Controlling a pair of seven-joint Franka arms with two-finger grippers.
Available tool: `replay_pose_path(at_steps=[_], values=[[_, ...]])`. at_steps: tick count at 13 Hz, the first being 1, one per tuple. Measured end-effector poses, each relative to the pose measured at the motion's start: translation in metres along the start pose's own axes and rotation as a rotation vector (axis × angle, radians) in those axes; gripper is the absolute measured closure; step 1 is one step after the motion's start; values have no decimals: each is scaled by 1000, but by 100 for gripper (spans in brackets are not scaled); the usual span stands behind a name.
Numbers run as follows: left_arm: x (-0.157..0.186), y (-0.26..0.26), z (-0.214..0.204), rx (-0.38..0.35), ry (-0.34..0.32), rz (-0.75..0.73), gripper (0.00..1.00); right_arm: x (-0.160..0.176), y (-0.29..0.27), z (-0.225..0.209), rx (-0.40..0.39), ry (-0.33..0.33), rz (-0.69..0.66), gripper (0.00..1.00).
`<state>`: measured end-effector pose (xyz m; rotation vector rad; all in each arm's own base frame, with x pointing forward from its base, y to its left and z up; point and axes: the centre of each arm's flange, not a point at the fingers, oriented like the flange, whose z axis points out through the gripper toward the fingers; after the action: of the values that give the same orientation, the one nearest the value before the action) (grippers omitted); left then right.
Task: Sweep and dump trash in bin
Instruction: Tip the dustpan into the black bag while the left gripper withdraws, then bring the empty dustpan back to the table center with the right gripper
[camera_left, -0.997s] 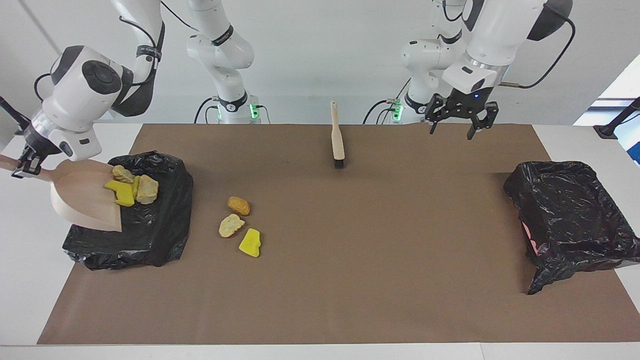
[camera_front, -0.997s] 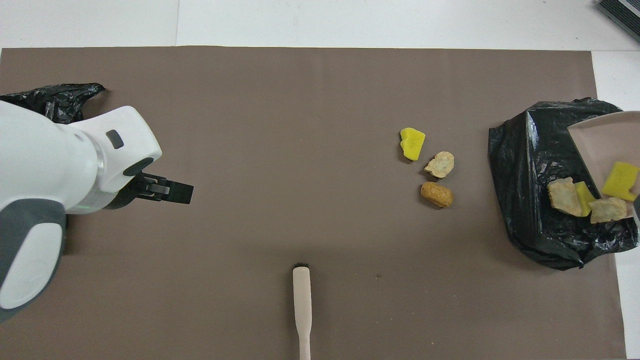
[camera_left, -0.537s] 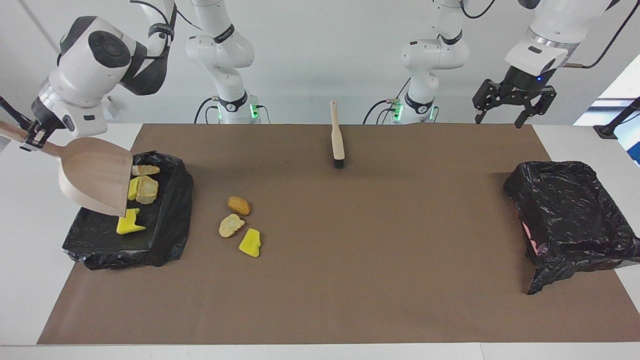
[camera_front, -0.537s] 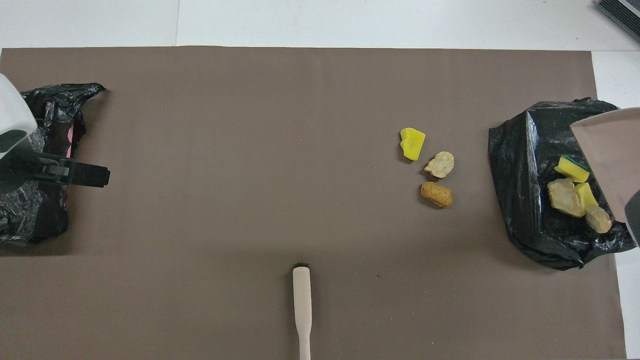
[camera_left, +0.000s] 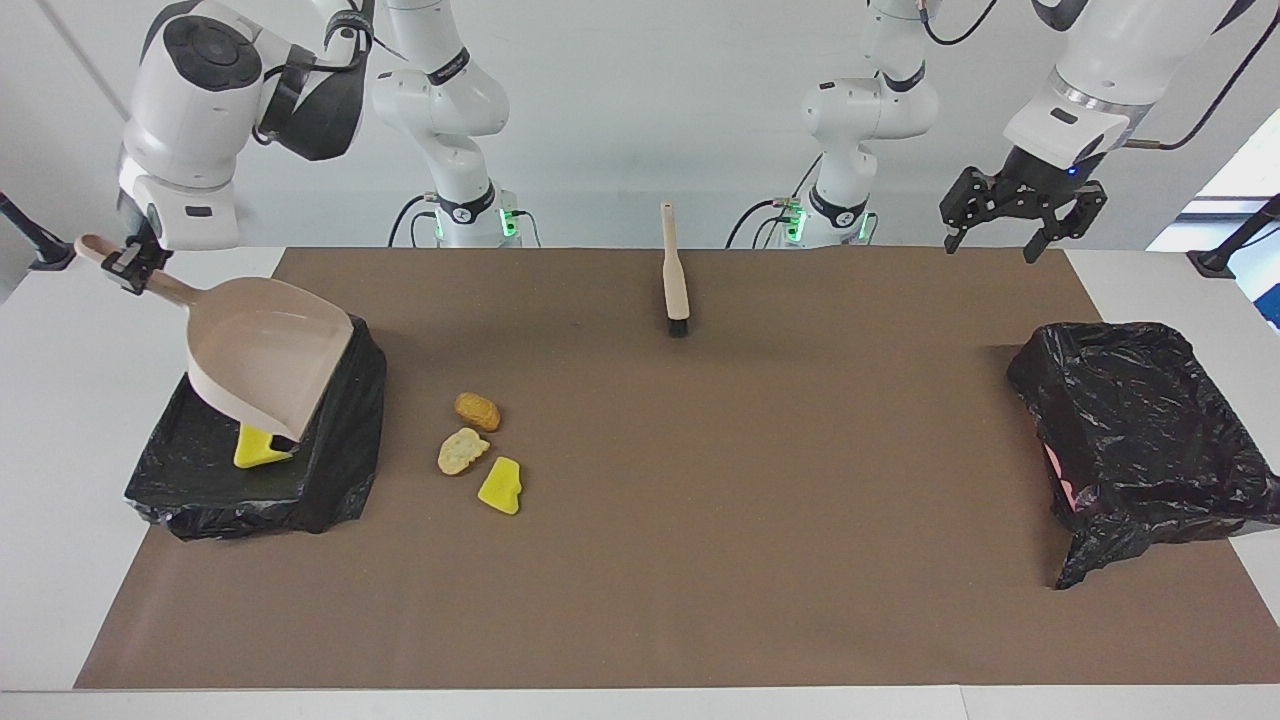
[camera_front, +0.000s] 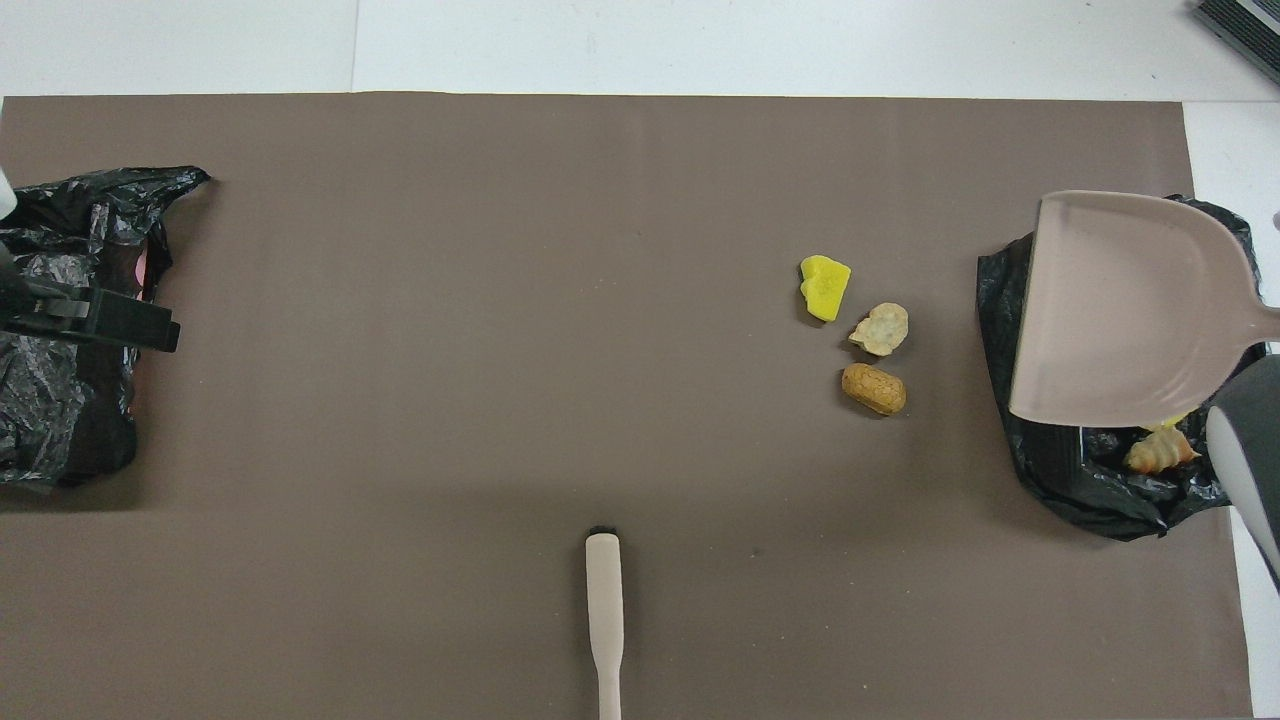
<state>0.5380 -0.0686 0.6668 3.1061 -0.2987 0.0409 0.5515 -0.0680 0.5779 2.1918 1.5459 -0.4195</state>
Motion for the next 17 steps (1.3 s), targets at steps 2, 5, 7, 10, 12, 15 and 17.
replay_pose_path(at_steps=[2,5,7,10,12,15,17], values=[[-2,-2,-2,1,-2,-4,0,34,-14,-13,54,67,149,67],[-10,-3,0,-2,-51,-7,0,118,-50,-45,148,164,426,67],[-15,-2,-1,-3,-72,-8,0,183,-77,-55,260,199,629,67],[-17,-4,-3,-2,-69,-11,0,284,-109,-56,409,219,920,67],[-17,-7,-3,1,-67,-16,0,344,-120,-60,448,227,1038,67],[-17,-10,-3,5,-66,-22,0,422,-130,-67,554,266,1191,67],[-17,-11,-3,6,-66,-24,0,460,-130,-68,593,314,1230,67]])
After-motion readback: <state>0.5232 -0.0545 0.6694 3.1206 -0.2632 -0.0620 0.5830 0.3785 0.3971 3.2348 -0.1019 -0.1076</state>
